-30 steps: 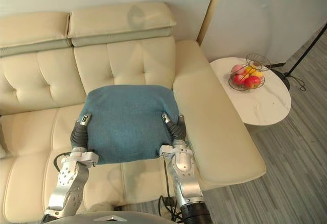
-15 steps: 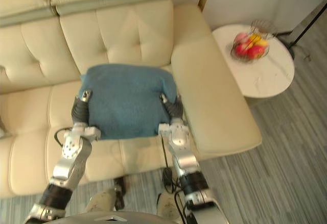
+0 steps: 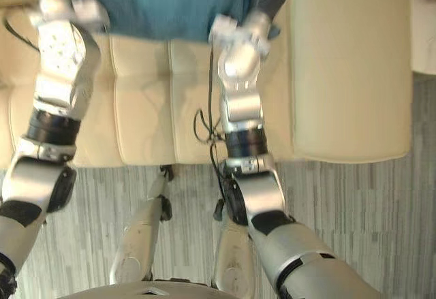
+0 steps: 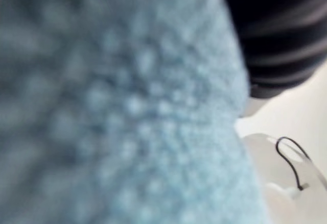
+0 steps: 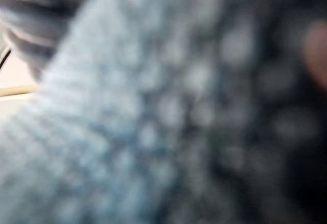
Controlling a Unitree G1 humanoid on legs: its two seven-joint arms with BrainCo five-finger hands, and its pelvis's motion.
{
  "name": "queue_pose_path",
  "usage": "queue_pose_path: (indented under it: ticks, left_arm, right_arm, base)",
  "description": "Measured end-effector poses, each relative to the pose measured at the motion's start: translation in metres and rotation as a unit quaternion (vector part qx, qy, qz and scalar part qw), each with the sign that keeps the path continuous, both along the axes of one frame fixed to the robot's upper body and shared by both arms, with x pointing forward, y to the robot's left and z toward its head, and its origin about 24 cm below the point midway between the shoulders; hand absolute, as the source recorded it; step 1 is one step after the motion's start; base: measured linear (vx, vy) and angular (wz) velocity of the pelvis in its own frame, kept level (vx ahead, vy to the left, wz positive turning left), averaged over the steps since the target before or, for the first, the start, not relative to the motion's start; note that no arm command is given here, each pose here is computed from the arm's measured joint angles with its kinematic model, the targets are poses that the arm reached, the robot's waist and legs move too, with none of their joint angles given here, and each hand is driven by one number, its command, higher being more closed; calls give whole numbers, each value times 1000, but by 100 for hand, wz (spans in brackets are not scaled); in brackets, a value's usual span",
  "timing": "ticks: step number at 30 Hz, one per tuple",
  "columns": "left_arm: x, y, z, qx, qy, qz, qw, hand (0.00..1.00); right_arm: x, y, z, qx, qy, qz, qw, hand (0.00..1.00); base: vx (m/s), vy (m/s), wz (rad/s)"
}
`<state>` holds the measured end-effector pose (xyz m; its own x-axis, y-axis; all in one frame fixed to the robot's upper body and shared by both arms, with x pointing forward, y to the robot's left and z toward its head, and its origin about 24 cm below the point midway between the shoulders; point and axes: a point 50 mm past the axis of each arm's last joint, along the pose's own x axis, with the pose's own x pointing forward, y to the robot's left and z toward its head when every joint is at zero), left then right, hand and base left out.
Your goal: Pick up cushions and gather them together orderly.
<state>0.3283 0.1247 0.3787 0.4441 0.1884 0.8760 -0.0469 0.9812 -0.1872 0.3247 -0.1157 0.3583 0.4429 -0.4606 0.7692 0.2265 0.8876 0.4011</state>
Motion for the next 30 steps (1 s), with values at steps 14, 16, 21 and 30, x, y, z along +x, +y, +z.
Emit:
queue_pose_path:
  ticks: [14, 16, 21, 30]
  left_arm:
    - [-4, -12, 56, -62, -22, -9, 998, 0]
    - [3, -11, 53, -51, -5, -7, 999, 0]
    - [26, -2, 24, -62, 66, -10, 996, 0]
    - [55, 44, -123, -118, 250, 5, 961, 0]
  right_arm:
    - [5, -15, 49, 83, -4, -34, 996, 0]
    - [7, -24, 51, 71, 0, -27, 997, 0]
    - [20, -30, 39, 25, 42, -17, 999, 0]
    - [39, -28, -56, -16, 154, 19, 988, 0]
  base:
    - [4, 15, 20]
    - [-48, -20, 9]
    - [-21, -27, 1]
    - [41, -89, 6]
